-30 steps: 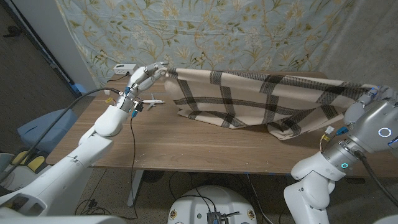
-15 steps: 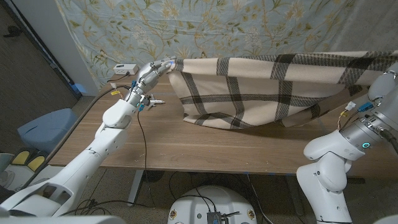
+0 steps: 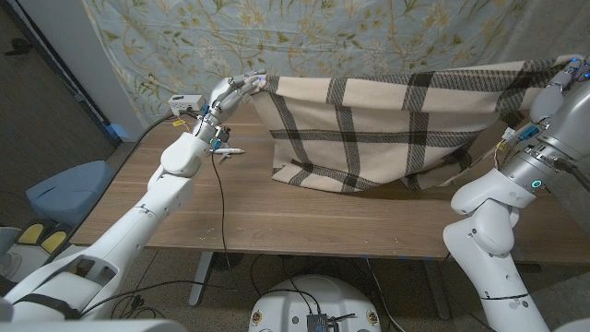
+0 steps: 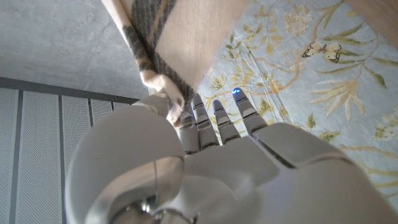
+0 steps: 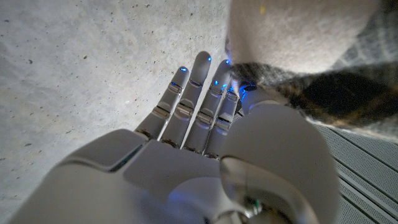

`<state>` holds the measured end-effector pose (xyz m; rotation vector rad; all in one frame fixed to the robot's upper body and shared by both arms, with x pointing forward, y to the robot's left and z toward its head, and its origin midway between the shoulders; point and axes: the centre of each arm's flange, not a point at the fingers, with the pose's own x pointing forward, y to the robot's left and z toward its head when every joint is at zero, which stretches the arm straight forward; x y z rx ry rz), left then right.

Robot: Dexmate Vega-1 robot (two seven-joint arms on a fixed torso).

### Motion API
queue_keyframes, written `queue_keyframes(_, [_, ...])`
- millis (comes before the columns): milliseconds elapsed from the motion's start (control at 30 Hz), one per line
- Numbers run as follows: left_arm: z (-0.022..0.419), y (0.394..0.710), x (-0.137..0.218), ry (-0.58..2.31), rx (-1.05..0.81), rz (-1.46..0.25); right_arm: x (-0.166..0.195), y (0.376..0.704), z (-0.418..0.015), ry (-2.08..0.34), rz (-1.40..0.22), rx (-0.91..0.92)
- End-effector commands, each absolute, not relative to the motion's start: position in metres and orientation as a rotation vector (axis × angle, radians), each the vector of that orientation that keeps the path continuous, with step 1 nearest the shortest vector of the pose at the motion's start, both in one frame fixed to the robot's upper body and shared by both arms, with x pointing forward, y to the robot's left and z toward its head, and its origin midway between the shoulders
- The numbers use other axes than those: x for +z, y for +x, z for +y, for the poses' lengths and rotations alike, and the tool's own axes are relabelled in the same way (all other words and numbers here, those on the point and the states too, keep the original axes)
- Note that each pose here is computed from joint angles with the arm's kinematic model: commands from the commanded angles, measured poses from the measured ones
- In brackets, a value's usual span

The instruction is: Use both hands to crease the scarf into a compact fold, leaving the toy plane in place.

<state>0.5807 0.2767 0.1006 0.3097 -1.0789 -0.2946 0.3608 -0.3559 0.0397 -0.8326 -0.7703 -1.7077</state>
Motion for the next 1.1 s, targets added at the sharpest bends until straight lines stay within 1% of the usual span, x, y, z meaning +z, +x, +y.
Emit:
queue_keyframes(33, [0.265, 0.581, 0.131, 0.584, -0.006, -1.096, 0.076, 0.415, -0.374, -0.877, -0.755, -1.566])
queue_keyframes(200, [0.257, 0.581, 0.138, 0.699, 0.085, -1.086, 0.089, 0.436, -0.380, -0.898, -0.741, -1.534])
queue_keyframes(367, [0.250, 0.588, 0.144, 0.783, 0.155, -1.054, 0.101, 0.456, -0.386, -0.913, -0.722, -1.509])
queue_keyframes(667, [0.244, 0.605, 0.153, 0.883, 0.283, -0.992, 0.112, 0.501, -0.395, -0.898, -0.672, -1.460])
queue_keyframes(867, [0.237, 0.619, 0.155, 0.954, 0.354, -0.959, 0.118, 0.532, -0.393, -0.903, -0.648, -1.420])
queue_keyframes(1100, [0.233, 0.636, 0.152, 1.026, 0.418, -0.914, 0.126, 0.559, -0.389, -0.928, -0.634, -1.386])
